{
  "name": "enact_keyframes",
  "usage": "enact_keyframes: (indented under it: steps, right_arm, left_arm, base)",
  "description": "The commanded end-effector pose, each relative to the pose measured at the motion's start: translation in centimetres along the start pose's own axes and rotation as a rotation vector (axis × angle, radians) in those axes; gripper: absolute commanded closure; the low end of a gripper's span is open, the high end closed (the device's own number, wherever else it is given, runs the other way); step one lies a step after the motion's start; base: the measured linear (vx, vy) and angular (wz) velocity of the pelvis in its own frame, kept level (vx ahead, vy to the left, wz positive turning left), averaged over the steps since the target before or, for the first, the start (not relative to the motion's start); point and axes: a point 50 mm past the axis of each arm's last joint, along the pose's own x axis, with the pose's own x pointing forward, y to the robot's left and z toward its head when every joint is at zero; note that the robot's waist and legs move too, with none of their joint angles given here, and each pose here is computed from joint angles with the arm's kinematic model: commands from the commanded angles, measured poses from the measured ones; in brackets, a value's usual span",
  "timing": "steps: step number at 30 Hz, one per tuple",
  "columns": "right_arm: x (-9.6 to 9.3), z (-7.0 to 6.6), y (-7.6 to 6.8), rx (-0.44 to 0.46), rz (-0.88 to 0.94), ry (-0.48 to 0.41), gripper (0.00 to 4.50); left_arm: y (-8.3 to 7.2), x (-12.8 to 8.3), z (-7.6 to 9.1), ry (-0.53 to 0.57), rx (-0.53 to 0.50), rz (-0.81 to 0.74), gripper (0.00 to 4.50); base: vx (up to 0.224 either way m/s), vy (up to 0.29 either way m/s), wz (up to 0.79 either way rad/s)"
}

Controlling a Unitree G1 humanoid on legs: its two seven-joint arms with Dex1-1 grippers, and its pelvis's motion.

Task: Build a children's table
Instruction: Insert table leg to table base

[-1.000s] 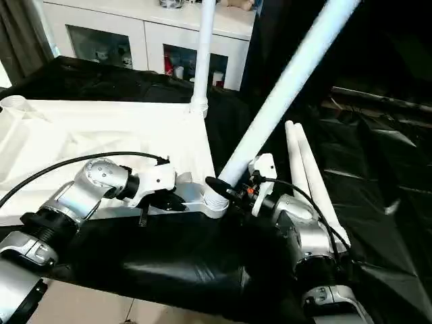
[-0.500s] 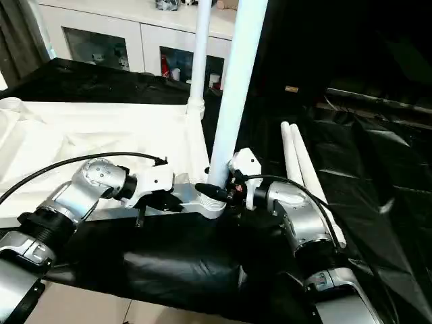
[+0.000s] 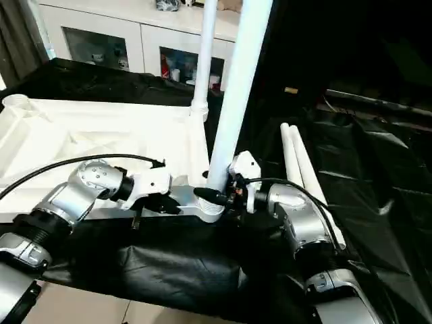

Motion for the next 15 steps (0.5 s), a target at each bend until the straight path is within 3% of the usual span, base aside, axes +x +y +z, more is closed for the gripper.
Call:
enact_keyframes:
  steps: [1, 7, 12, 15]
  right_arm:
    - [-1.9, -6.9, 1.5, 0.192, -0.067, 0.260, 2.60]
    - [-1.1, -7.1, -0.2, 0.217, -0.352, 0.275, 2.60]
    - [1.1, -6.9, -1.5, 0.350, -0.729, 0.276, 2.60]
    - [2.5, -6.7, -1.4, 0.448, -0.864, 0.258, 2.60]
  left_arm:
    - [-0.2, 0.4, 0.1, 0.010, 0.021, -0.015, 4.50]
    - [0.8, 0.9, 0.0, 0.015, -0.095, 0.078, 4.50]
    - [2.4, 3.1, 0.6, 0.077, -0.253, 0.267, 4.50]
    - [3.0, 4.7, 1.4, 0.080, -0.365, 0.385, 4.50]
  base:
    - [0.000, 0.000, 0.00]
    - [-0.030, 0.002, -0.02]
    - [-0.052, 0.020, -0.10]
    - [-0.018, 0.010, -0.02]
